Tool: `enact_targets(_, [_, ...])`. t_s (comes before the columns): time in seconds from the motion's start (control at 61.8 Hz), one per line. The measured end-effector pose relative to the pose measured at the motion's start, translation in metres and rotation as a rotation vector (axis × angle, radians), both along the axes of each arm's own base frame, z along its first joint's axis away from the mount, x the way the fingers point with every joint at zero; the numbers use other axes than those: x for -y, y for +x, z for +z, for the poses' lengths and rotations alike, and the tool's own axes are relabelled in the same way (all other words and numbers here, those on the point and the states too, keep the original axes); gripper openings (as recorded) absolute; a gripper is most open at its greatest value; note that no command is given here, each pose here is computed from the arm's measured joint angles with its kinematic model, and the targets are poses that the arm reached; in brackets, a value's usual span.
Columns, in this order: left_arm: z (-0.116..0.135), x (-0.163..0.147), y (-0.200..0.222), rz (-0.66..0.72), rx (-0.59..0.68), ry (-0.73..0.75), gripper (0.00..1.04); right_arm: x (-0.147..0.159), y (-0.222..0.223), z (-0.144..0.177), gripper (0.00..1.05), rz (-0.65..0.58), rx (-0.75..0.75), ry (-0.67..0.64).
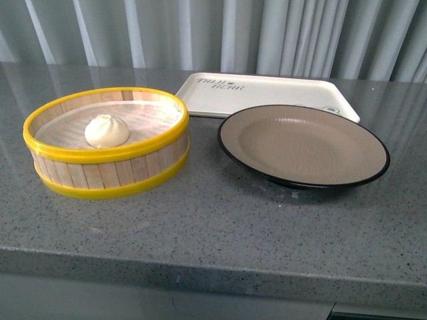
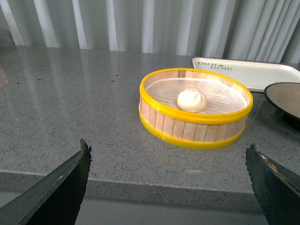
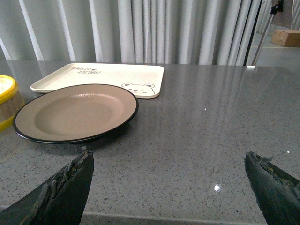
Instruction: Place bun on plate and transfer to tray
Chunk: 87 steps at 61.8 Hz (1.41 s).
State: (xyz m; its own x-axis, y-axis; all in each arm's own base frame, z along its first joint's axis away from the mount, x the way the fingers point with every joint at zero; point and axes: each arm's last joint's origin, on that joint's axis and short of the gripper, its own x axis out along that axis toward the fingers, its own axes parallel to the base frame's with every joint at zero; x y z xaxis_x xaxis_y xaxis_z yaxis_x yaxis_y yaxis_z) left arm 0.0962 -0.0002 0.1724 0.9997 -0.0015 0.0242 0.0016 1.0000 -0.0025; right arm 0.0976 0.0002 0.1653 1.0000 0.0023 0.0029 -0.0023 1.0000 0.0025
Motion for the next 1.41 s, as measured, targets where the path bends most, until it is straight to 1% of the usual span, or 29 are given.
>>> enact_targets(0.259, [0.000,0.000,0.000,0.000,0.000,0.000,0.98,0.000,0.000,0.000,0.96,0.000,0.000,0.000])
enact_targets(0.275, [-0.001,0.000,0.000,0.009,-0.017,-0.017,0.98,0.000,0.000,0.000,0.96,0.000,0.000,0.000])
enact_targets(0.307, [-0.002,0.000,0.001,0.038,-0.092,-0.057,0.98,0.000,0.000,0.000,0.96,0.000,0.000,0.000])
enact_targets(0.34, [-0.002,0.000,0.004,0.054,-0.211,-0.136,0.98,0.000,0.000,0.000,0.96,0.000,0.000,0.000])
enact_targets(0.388, [0.001,-0.001,0.012,0.070,-0.288,-0.252,0.98,0.000,0.000,0.000,0.96,0.000,0.000,0.000])
enact_targets(0.437, [0.007,0.000,0.021,0.055,-0.306,-0.323,0.98,0.000,0.000,0.000,0.96,0.000,0.001,0.000])
enact_targets(0.485, [0.013,0.001,0.029,0.038,-0.296,-0.365,0.98,0.000,0.000,0.000,0.96,0.000,0.000,0.000])
enact_targets(0.599, [0.039,0.010,0.054,-0.094,-0.229,-0.400,0.98,0.000,0.000,0.000,0.96,0.000,0.001,0.000])
enact_targets(0.679, [0.054,0.019,0.076,-0.162,-0.189,-0.384,0.98,0.000,0.000,0.000,0.96,0.000,0.001,0.000])
enact_targets(0.744, [0.061,0.027,0.093,-0.200,-0.187,-0.360,0.98,0.000,0.000,0.000,0.96,0.000,0.001,0.000])
enact_targets(0.938, [0.080,0.050,0.155,-0.228,-0.278,-0.237,0.98,0.000,0.000,0.000,0.96,0.000,0.001,0.000])
enact_targets(1.116, [0.098,0.066,0.190,-0.243,-0.317,-0.108,0.98,0.000,0.000,0.000,0.96,0.000,0.001,0.000])
enact_targets(1.246, [0.103,0.075,0.216,-0.224,-0.355,-0.022,0.98,0.000,0.000,0.000,0.96,0.000,0.001,0.000])
enact_targets(1.407, [0.097,0.090,0.241,-0.221,-0.424,0.051,0.98,0.000,0.000,0.000,0.96,0.000,0.001,0.000])
